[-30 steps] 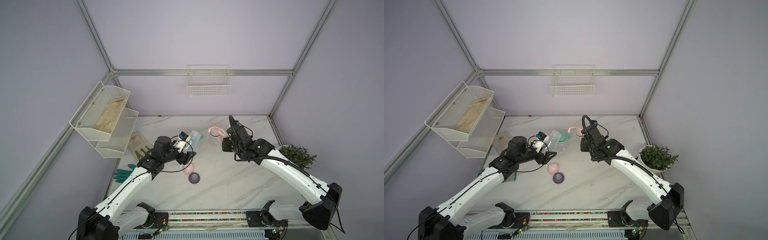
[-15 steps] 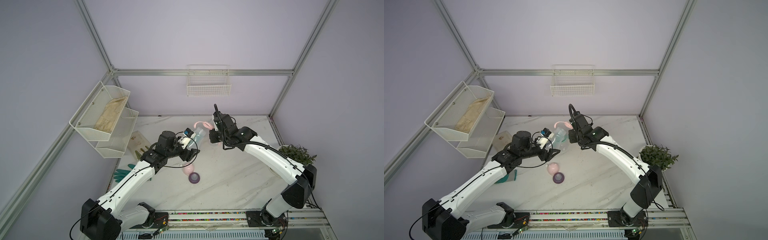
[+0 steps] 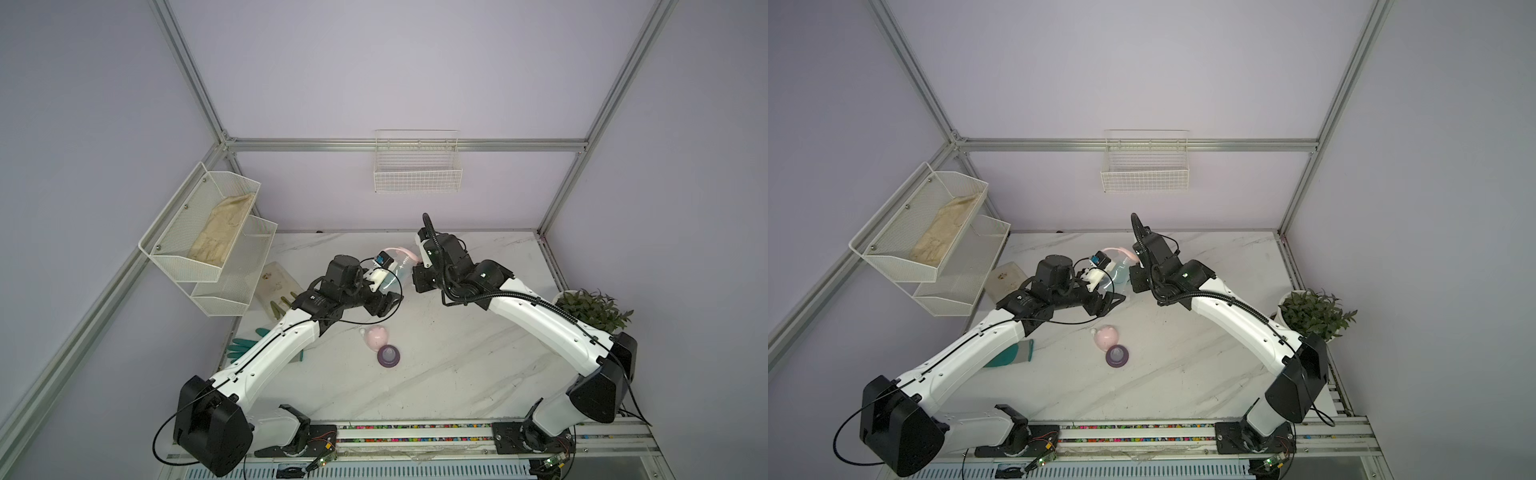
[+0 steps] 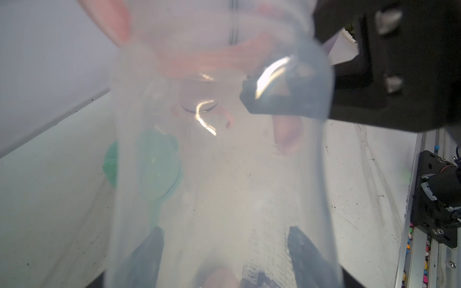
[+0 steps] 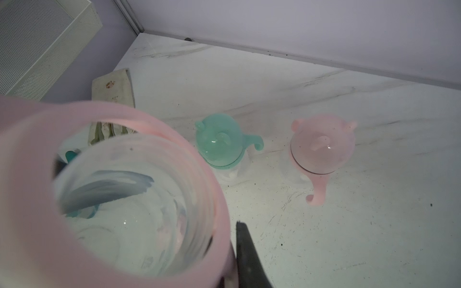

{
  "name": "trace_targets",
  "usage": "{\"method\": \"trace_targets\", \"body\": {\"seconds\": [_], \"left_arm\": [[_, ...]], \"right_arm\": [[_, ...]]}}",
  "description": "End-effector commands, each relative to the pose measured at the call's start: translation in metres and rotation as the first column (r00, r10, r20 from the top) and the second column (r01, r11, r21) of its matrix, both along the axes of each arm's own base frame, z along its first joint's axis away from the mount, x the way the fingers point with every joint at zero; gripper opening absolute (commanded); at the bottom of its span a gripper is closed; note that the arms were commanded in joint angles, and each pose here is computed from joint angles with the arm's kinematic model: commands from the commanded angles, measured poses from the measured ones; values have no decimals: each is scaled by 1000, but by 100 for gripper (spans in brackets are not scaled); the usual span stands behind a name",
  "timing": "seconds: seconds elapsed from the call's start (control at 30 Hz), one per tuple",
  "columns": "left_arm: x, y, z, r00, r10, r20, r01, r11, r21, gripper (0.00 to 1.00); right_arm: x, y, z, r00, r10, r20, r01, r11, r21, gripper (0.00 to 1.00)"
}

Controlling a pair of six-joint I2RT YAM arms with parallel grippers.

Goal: Assemble the baby bottles
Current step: Put on the handle of the baby bottle.

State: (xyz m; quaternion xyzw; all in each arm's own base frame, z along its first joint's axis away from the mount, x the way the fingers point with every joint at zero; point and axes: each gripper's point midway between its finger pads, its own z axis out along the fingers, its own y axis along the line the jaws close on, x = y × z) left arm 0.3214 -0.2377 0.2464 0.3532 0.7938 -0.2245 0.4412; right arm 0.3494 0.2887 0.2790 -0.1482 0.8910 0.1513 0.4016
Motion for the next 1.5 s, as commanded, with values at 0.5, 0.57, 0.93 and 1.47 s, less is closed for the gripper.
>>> {"method": "trace_targets", "body": {"seconds": [0.5, 0.57, 0.93, 1.47], "left_arm": [[28, -9, 63, 994, 100, 31, -94, 983, -158, 0], [24, -11, 69, 996, 81, 34, -74, 981, -180, 0], [-4, 6, 76, 969, 10, 247, 13, 996, -91, 0], [6, 32, 73, 917, 161, 365, -129, 986, -109, 0]], "right_arm": [[-48, 35, -25, 975, 207, 75, -183, 951, -250, 0], [-47, 29, -30, 976, 200, 88, -165, 940, -300, 0], [-88, 38, -42, 904, 427, 8, -412, 877, -249, 0], [-101, 24, 21, 899, 409, 157, -391, 910, -137, 69]]}}
